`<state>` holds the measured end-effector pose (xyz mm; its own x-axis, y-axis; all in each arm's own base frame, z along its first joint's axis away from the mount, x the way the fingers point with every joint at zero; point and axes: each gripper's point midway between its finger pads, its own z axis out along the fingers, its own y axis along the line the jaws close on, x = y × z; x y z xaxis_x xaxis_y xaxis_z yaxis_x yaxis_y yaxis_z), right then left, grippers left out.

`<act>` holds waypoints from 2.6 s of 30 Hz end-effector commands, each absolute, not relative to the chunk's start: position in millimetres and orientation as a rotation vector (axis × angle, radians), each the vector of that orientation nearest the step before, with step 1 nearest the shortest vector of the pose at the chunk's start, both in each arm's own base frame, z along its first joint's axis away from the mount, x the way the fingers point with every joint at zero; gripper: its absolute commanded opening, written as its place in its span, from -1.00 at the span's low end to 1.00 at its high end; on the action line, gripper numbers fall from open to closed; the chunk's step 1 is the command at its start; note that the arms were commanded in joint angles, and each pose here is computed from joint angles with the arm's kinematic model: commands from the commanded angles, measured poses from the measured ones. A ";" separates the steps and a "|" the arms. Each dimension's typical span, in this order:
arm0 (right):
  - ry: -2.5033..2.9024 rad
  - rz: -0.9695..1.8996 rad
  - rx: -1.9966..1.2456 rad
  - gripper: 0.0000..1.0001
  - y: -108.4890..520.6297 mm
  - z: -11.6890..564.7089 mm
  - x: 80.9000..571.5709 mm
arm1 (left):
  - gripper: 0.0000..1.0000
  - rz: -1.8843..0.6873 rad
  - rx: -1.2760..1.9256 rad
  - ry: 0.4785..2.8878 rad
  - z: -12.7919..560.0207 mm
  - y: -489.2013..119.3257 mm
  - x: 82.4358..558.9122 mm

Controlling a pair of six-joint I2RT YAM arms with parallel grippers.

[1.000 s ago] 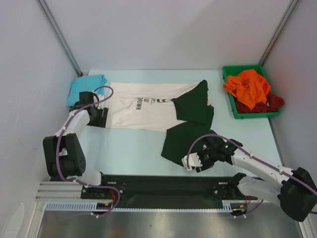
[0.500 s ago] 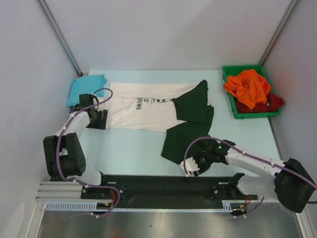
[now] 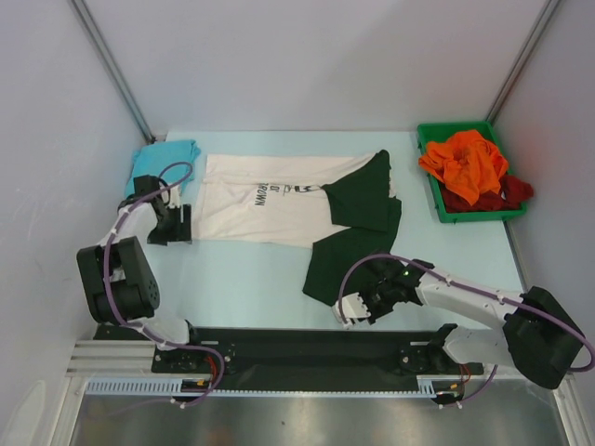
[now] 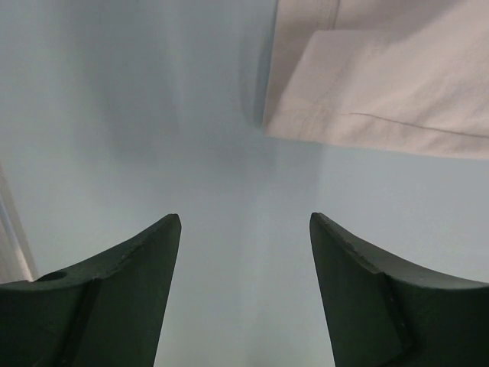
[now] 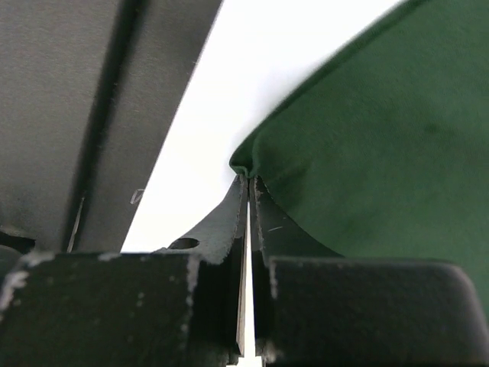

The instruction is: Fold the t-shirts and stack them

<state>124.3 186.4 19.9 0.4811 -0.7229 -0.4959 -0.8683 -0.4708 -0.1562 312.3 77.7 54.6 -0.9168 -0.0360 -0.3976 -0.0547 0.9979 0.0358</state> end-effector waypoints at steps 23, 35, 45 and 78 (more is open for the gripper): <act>1.556 0.389 -2.169 -1.00 182.8 36.3 145.0 | 0.17 -0.462 -0.375 2.783 25.3 79.0 353.7; 1.607 0.387 -2.155 -1.00 182.2 32.0 148.0 | 0.00 -0.539 -0.348 2.816 13.1 72.2 351.3; 1.609 0.385 -2.151 -1.00 182.1 31.4 148.7 | -0.09 -0.530 -0.301 2.843 5.7 71.8 353.7; 1.745 0.360 -1.661 -1.00 177.8 181.7 163.6 | -0.99 -0.421 -0.145 2.737 60.8 64.2 314.0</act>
<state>158.7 181.8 154.0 0.0942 -0.7800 -0.6187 -0.9683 0.0727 -0.2391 315.2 65.3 52.4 -0.9325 -0.1902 -0.3071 -0.0887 0.9448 -0.3155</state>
